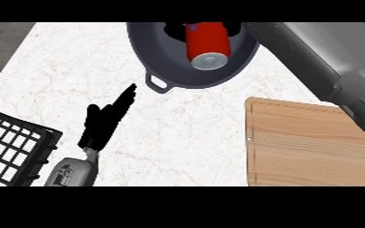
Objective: Pick the can from the cutting board and place it in the pot
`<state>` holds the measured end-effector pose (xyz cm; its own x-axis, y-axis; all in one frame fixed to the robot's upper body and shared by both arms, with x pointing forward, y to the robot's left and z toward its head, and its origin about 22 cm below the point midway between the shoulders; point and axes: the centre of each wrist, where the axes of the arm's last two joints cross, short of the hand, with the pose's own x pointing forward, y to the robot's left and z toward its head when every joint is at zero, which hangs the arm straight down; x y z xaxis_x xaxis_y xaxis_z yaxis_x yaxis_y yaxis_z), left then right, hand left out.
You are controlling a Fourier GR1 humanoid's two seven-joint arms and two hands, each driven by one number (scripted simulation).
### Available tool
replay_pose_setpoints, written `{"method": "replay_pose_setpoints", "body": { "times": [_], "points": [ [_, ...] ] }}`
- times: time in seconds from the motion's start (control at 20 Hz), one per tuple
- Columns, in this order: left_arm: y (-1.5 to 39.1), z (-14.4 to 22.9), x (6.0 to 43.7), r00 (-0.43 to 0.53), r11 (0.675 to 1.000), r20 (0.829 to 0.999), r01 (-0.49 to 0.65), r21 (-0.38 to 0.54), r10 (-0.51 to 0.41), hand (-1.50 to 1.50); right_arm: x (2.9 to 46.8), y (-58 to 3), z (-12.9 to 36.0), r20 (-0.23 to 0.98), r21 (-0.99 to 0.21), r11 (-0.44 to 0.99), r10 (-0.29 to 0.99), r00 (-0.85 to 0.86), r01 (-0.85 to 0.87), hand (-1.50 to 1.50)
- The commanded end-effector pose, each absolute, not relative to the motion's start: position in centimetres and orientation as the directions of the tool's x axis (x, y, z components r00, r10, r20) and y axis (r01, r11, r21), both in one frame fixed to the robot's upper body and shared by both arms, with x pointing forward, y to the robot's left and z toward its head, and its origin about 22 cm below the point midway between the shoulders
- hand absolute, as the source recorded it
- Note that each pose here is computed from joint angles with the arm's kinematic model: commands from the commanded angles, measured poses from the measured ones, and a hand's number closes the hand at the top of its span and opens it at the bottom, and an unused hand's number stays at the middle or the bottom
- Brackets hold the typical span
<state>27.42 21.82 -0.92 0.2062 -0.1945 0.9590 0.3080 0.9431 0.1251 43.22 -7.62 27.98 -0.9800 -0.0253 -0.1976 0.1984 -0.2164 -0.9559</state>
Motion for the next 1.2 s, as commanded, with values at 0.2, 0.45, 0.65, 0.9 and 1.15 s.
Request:
{"method": "replay_pose_setpoints", "body": {
  "times": [0.2,0.45,0.65,0.9,1.15],
  "points": [
    [23.9,-1.5,26.8,0.246,0.949,0.950,0.294,0.116,-0.192,0.00,43.5,-4.3,23.2,-0.537,-0.794,-0.250,-0.139,-0.832,0.554,1.50],
    [22.8,-1.1,27.4,0.239,0.957,0.954,0.268,0.115,-0.182,0.00,43.9,-3.2,18.4,-0.591,-0.673,-0.524,-0.046,-0.805,0.523,1.50],
    [23.2,-2.5,26.6,0.247,0.957,0.953,0.270,0.107,-0.176,0.00,43.6,-1.8,15.2,-0.643,-0.614,-0.634,0.056,-0.764,0.471,-1.50],
    [24.0,-2.4,26.0,0.255,0.951,0.947,0.286,0.116,-0.193,0.00,43.9,-2.0,14.3,-0.407,-0.780,-0.541,0.056,-0.912,0.315,-1.50],
    [23.1,-1.5,27.2,0.225,0.958,0.957,0.260,0.122,-0.183,0.00,43.2,-1.2,13.3,0.009,-0.960,-0.281,0.038,-0.999,-0.019,-1.50]
  ]
}}
